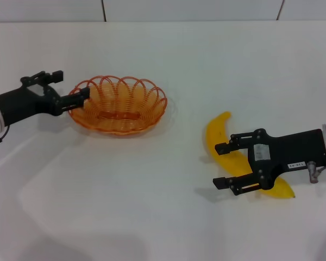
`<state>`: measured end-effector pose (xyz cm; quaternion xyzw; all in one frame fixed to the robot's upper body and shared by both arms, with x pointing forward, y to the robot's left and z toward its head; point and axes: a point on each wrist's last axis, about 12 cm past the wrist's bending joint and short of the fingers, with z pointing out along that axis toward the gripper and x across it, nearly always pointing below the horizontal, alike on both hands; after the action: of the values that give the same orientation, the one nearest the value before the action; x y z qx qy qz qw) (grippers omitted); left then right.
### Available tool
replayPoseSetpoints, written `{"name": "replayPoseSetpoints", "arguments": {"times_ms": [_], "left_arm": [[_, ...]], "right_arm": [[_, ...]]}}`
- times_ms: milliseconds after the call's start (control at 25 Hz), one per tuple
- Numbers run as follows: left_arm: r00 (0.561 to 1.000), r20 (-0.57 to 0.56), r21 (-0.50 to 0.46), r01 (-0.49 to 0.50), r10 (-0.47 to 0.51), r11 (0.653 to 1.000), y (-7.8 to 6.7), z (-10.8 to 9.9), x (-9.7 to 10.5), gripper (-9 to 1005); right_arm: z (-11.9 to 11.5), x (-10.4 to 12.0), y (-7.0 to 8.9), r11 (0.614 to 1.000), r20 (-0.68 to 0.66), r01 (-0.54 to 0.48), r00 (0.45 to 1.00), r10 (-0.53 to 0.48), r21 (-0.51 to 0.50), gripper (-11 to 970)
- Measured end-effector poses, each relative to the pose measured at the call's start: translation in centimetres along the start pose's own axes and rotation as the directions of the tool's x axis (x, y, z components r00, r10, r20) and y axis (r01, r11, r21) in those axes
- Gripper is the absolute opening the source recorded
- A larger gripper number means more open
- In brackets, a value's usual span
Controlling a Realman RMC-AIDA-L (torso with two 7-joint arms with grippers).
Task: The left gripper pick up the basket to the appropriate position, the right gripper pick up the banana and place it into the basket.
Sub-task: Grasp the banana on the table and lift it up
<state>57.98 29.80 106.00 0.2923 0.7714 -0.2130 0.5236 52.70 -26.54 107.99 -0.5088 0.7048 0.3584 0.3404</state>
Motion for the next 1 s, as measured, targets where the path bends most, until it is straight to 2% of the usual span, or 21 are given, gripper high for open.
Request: {"name": "replayPoseSetpoints", "arguments": {"times_ms": [280,440,760,1000], "left_arm": [[0.999,0.019,-0.039,-0.026,0.027,0.999,-0.2,-2.3,2.2,867],[0.999,0.023,-0.018,-0.028,0.028,0.999,-0.8,-3.8,3.3,865],[0.997,0.042,0.05,-0.062,0.06,0.997,-1.8,-7.0,4.4,865],[0.998,0.034,0.071,-0.055,0.052,0.996,-1.8,-7.9,4.5,865]], "right_arm": [[0.0,0.0,0.0,1.0,0.001,0.0,1.0,0.0,0.0,740],[0.0,-0.1,0.0,1.0,0.007,0.0,1.0,0.0,0.002,735],[0.1,-0.4,-0.1,1.0,0.014,0.006,1.0,-0.006,0.004,726],[-0.1,-1.2,-0.3,0.999,0.052,0.024,0.998,-0.026,0.029,720]]}}
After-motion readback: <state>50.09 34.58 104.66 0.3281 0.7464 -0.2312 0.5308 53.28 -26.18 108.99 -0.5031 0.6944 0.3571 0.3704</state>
